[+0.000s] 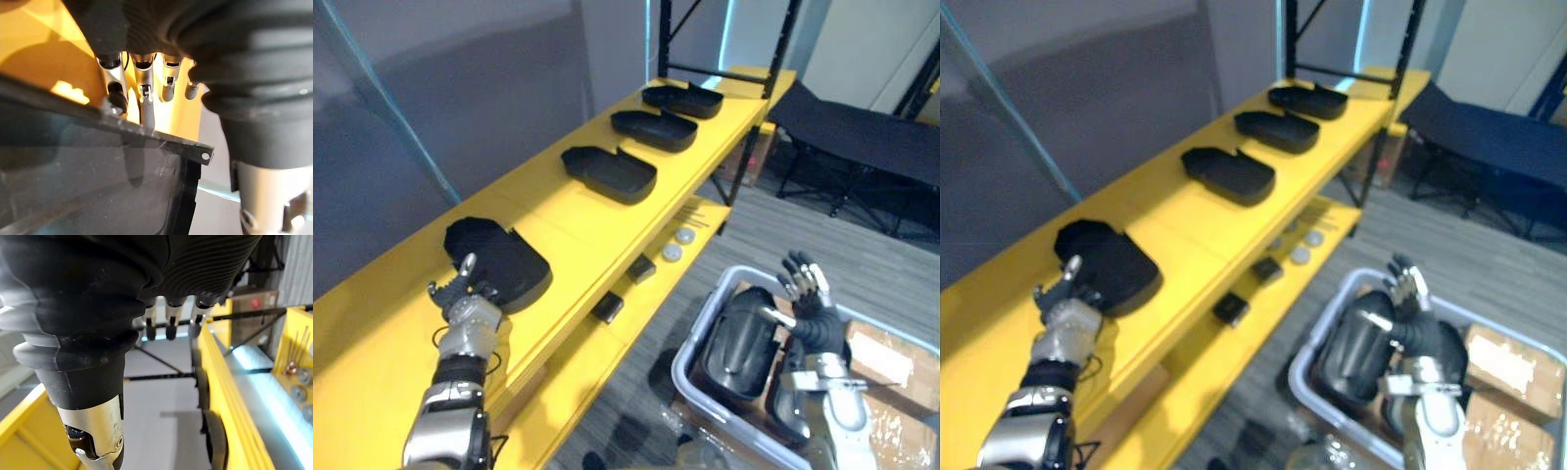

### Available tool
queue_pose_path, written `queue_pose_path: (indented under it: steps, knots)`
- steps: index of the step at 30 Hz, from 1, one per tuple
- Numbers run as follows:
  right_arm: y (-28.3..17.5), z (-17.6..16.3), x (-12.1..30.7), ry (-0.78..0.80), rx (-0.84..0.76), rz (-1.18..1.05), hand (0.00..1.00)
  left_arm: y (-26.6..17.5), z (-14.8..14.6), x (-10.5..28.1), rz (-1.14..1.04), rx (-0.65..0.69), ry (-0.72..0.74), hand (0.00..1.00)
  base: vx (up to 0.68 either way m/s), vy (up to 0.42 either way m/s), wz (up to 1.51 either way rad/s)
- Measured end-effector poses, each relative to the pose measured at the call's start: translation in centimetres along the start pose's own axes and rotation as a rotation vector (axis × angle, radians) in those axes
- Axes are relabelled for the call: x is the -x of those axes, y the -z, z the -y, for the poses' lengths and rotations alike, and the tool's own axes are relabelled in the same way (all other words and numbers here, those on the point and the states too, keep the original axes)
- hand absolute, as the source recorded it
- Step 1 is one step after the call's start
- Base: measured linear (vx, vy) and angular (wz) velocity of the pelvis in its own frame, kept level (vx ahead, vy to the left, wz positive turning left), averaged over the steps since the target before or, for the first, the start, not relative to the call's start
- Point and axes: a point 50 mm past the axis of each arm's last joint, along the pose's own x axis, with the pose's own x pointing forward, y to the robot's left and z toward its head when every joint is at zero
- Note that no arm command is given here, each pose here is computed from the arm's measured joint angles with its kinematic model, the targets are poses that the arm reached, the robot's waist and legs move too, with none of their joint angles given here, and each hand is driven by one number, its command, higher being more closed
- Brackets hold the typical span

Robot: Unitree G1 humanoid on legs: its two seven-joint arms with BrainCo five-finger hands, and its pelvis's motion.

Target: Walk over and take plastic housings, then place them on the shelf

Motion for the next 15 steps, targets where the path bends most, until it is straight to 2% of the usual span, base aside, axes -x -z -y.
queue_pose_path:
  steps: [10, 15]
  knots:
    - [0.5, -0.7, 0.5, -0.008, -0.009, -0.021, 0.0, 0.6, 0.0, 0.6, 0.033, 0.024, -0.067, 0.0, 0.0, 0.0, 0.0]
    - [0.8, -1.2, 0.9, -0.011, -0.019, -0.034, 0.0, 0.0, -1.1, 0.8, 0.108, 0.096, -0.25, 0.0, 0.0, 0.0, 0.0]
